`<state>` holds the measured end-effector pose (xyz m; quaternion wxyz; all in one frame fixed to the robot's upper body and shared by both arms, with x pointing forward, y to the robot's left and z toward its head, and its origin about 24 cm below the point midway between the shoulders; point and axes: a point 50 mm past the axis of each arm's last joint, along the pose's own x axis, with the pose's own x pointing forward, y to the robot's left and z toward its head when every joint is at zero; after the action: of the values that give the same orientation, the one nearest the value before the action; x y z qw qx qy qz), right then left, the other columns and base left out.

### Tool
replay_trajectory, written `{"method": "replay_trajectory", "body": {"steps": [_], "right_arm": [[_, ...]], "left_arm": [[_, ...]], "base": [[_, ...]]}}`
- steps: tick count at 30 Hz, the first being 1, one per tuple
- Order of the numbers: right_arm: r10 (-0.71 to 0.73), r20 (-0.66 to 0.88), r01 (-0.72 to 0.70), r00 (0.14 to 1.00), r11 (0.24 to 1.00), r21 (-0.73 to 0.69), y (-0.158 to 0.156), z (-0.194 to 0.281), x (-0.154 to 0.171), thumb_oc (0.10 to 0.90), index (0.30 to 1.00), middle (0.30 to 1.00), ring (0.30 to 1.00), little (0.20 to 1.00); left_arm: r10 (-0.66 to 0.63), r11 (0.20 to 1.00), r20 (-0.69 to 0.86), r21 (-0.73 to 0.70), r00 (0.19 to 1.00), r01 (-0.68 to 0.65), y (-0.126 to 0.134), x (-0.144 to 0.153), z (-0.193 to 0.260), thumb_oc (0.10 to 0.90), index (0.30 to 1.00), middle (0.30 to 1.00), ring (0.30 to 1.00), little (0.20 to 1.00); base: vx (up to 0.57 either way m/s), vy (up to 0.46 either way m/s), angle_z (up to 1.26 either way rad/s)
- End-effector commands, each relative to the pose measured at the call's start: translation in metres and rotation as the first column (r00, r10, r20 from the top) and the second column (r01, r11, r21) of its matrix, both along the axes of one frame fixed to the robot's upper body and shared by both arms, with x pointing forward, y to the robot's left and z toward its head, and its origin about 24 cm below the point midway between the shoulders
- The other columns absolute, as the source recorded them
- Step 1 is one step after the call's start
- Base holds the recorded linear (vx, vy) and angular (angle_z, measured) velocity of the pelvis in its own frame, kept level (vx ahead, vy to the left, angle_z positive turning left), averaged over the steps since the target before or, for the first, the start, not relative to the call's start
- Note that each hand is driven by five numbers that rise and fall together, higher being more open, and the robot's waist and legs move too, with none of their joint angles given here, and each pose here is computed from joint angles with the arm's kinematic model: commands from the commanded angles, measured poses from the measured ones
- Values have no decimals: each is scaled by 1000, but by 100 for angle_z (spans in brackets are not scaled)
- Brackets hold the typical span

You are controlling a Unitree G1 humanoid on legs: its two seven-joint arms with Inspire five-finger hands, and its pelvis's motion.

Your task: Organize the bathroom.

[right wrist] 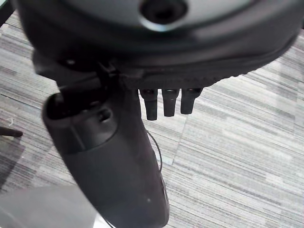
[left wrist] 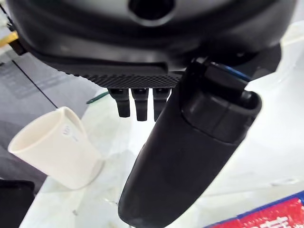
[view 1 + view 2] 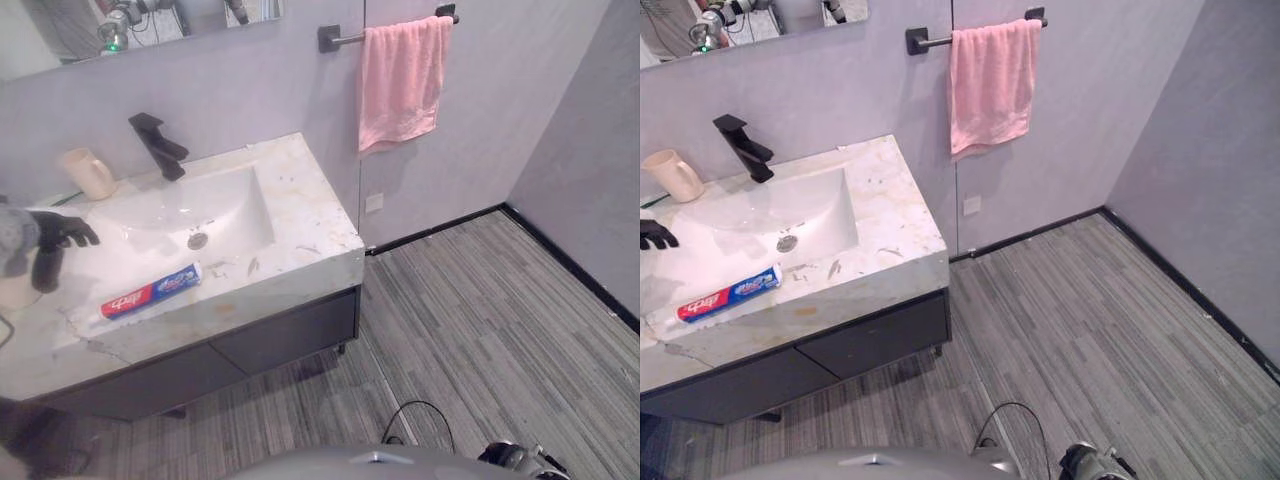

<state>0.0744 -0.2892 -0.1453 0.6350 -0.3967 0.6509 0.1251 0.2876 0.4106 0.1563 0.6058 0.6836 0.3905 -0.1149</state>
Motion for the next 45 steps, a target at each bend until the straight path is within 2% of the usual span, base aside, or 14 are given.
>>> {"method": "replay_trajectory", "body": {"steps": [1,6,9,10,11,12,13,14,19,31,33,38,45], "right_arm": [[67,-51,-71,996,994,-84,-11,3,1,800,900,900,900,900],[69,-53,-74,996,994,-82,-11,3,0,800,900,900,900,900],[65,-58,-70,996,995,-74,-8,1,-2,800,900,900,900,900],[66,-60,-71,996,995,-71,-7,1,-4,800,900,900,900,900],[66,-60,-71,996,995,-70,-7,1,-4,800,900,900,900,900],[64,-64,-68,996,995,-67,-7,0,-6,800,900,900,900,900],[63,-65,-68,996,996,-66,-7,0,-7,800,900,900,900,900],[60,-67,-65,996,996,-64,-7,0,-9,800,900,900,900,900],[51,-62,-55,997,997,-56,-5,-2,-16,800,900,900,900,900],[102,-58,-105,993,994,-44,-5,-1,-10,800,900,900,900,900],[80,-67,-83,995,995,-48,-10,2,-13,800,900,900,900,900],[67,-62,-72,996,994,-76,-21,5,-15,800,900,900,900,900],[-7,-49,1,999,995,-105,-32,10,-12,800,900,900,900,900]], "left_arm": [[116,992,281,6,953,-123,23,-3,59,800,900,900,900,900],[134,988,336,28,932,-153,23,0,55,800,900,900,900,900],[127,981,420,79,898,-176,25,1,65,800,900,900,900,900],[106,978,510,102,854,-182,25,2,77,800,900,900,900,900],[100,978,527,104,844,-181,25,2,80,800,900,900,900,900],[60,977,630,123,775,-175,21,5,98,800,900,900,900,900],[58,977,636,124,770,-176,20,5,101,800,900,900,900,900],[22,979,684,132,730,-154,11,9,125,800,900,900,900,900],[-15,989,684,116,729,-88,-14,12,163,800,900,900,900,900],[-8,988,699,117,715,-103,-13,-2,194,800,900,900,900,900],[-35,993,713,101,700,-54,-19,-1,200,800,900,900,900,900],[-47,995,725,95,687,-33,-21,1,199,800,900,900,900,900],[-97,995,747,95,658,39,-37,13,206,800,900,900,900,900]], "base": [[0,0,0],[10,2,-3],[14,-5,-6],[0,0,0],[0,0,0],[0,0,0],[12,-35,1],[0,0,0],[10,-29,4],[-26,-90,0],[-99,-197,28],[-127,-17,54],[-84,63,51]]}}
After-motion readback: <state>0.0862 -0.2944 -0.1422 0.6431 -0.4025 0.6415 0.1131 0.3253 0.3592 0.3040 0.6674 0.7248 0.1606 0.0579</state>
